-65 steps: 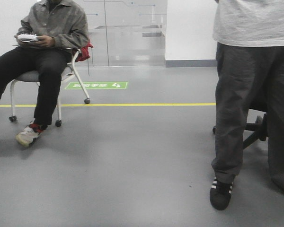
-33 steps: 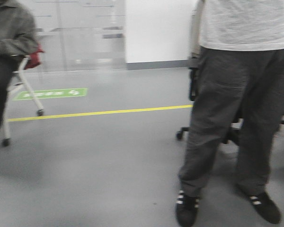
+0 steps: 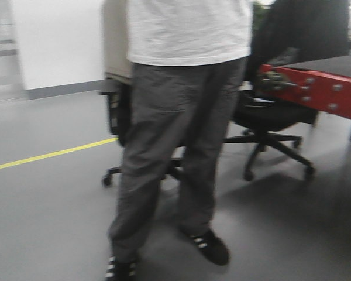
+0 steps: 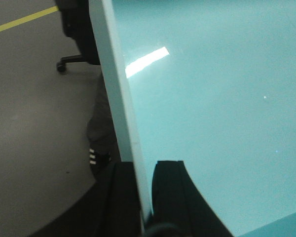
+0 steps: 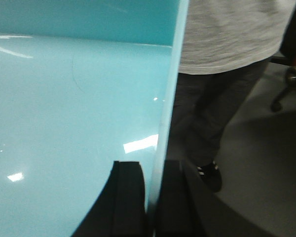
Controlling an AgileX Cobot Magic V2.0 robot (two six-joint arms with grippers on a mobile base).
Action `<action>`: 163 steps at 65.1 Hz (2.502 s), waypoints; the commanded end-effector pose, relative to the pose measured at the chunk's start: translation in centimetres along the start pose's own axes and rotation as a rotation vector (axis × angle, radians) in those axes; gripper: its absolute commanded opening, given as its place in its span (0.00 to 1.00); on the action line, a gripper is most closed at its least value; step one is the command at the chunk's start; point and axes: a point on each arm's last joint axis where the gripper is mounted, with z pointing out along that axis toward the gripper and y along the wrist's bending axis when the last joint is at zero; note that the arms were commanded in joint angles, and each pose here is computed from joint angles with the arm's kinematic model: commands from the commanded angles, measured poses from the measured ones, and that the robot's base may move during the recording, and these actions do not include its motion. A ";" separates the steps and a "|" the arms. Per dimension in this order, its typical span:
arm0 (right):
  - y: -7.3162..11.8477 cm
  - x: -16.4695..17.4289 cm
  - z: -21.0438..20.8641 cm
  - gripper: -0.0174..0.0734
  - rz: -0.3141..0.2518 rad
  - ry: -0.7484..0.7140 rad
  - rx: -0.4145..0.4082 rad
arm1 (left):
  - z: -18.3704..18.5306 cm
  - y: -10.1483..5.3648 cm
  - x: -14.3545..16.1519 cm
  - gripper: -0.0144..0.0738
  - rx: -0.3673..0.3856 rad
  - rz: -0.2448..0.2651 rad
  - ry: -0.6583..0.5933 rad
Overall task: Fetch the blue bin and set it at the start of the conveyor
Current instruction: 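Hold the teal bin in both grippers while driving to the conveyor, then lower the held teal bin toward the grey conveyor belt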
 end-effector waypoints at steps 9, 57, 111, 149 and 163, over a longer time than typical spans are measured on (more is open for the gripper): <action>-0.2 -0.9 -0.2 0.02 -0.034 -0.085 0.016 | -0.8 -0.3 -0.4 0.04 0.032 0.005 -0.045; -0.2 -0.9 -0.2 0.02 -0.034 -0.085 0.016 | -0.8 -0.3 -0.4 0.04 0.032 0.005 -0.045; -0.2 -0.9 -0.2 0.02 -0.034 -0.085 0.016 | -0.8 -0.3 -0.4 0.04 0.032 0.005 -0.045; -0.2 -0.9 -0.2 0.02 -0.034 -0.085 0.016 | -0.8 -0.3 -0.4 0.04 0.032 0.005 -0.045; -0.2 -0.9 -0.2 0.02 -0.034 -0.087 0.016 | -0.8 -0.3 -0.4 0.04 0.025 0.009 -0.046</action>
